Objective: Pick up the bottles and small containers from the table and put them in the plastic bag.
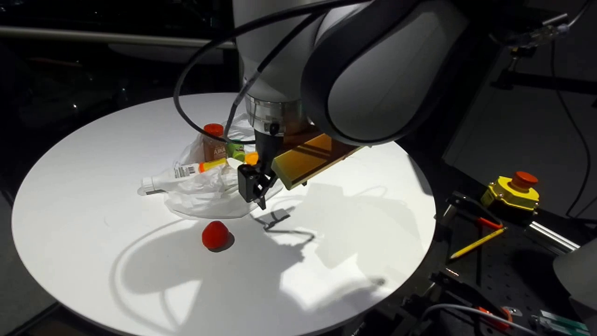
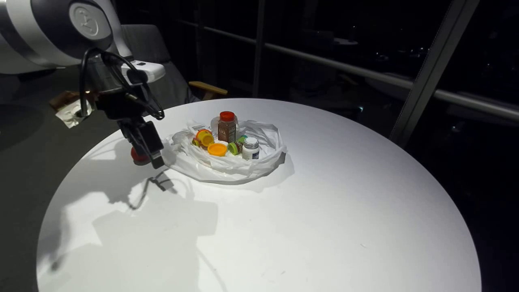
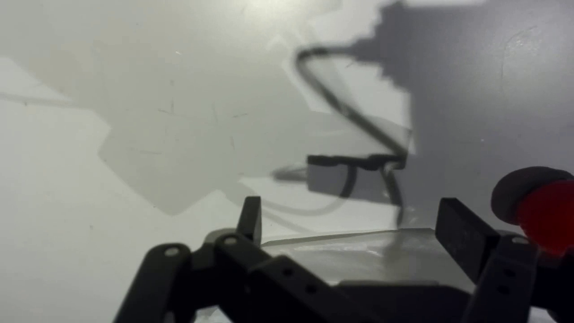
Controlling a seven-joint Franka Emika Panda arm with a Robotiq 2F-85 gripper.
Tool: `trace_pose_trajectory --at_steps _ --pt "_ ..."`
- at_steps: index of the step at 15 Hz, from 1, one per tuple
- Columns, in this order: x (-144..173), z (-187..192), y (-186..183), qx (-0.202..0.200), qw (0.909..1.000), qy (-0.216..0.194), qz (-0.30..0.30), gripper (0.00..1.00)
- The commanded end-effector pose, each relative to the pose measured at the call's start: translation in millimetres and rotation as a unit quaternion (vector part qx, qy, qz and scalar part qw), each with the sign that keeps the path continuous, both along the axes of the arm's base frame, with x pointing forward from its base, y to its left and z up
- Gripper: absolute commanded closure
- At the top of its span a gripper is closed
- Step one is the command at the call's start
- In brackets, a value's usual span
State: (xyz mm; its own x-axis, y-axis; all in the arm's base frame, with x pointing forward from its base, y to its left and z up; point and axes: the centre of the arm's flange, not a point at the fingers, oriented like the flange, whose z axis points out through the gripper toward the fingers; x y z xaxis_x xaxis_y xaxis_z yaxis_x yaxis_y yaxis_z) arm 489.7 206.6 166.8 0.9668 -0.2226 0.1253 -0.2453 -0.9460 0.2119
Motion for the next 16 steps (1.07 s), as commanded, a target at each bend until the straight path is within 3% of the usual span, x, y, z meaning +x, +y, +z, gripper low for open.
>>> trace_pose_trajectory --at_steps 1,7,16 --pt "5 25 41 -0.018 0.9996 -0.019 0.011 0.0" --pt "9 27 96 0.035 0.998 -0.014 0.052 0.0" --pt "42 -8 95 0.059 0.9975 -0.001 0.039 0.0"
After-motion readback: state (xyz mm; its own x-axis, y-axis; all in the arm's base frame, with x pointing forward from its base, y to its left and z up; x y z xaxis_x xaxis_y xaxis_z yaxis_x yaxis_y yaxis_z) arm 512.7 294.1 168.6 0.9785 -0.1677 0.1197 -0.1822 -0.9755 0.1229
